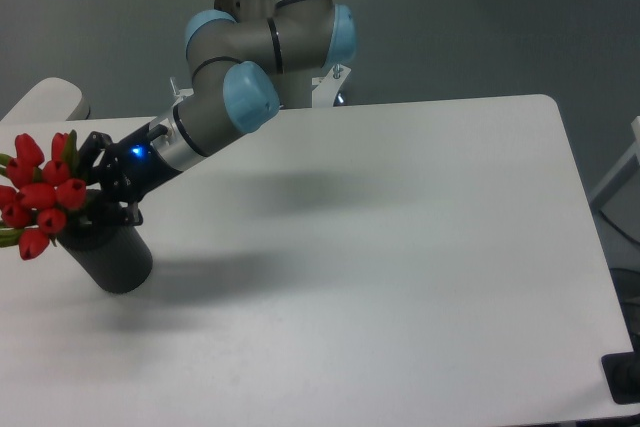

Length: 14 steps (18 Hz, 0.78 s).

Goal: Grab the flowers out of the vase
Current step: 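Close the gripper around the tulip stems just above the vase rim, then lift the gripped tulips straight up out of the black vase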

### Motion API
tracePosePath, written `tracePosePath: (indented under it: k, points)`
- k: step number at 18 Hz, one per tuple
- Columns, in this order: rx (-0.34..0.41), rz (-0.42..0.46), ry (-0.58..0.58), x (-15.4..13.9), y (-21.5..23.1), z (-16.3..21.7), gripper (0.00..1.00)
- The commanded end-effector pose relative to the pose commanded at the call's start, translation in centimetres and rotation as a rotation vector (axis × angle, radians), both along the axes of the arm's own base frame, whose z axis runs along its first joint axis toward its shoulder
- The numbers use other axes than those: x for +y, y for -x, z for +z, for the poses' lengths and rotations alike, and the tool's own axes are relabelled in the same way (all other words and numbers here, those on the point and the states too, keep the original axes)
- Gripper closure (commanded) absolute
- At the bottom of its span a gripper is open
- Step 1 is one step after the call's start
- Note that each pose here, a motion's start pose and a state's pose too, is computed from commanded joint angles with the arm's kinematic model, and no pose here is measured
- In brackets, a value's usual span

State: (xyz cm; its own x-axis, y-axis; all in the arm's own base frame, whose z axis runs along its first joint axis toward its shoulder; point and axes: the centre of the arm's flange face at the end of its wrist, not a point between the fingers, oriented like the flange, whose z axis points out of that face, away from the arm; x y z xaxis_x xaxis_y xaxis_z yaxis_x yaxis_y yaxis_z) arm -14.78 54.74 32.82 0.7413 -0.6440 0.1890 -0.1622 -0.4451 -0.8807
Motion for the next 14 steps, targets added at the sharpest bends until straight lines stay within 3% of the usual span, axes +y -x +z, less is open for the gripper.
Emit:
tracePosePath:
  k: [14]
  points:
    - [-0.069, 0.124, -0.009, -0.7, 1.6, 8.9, 0.6]
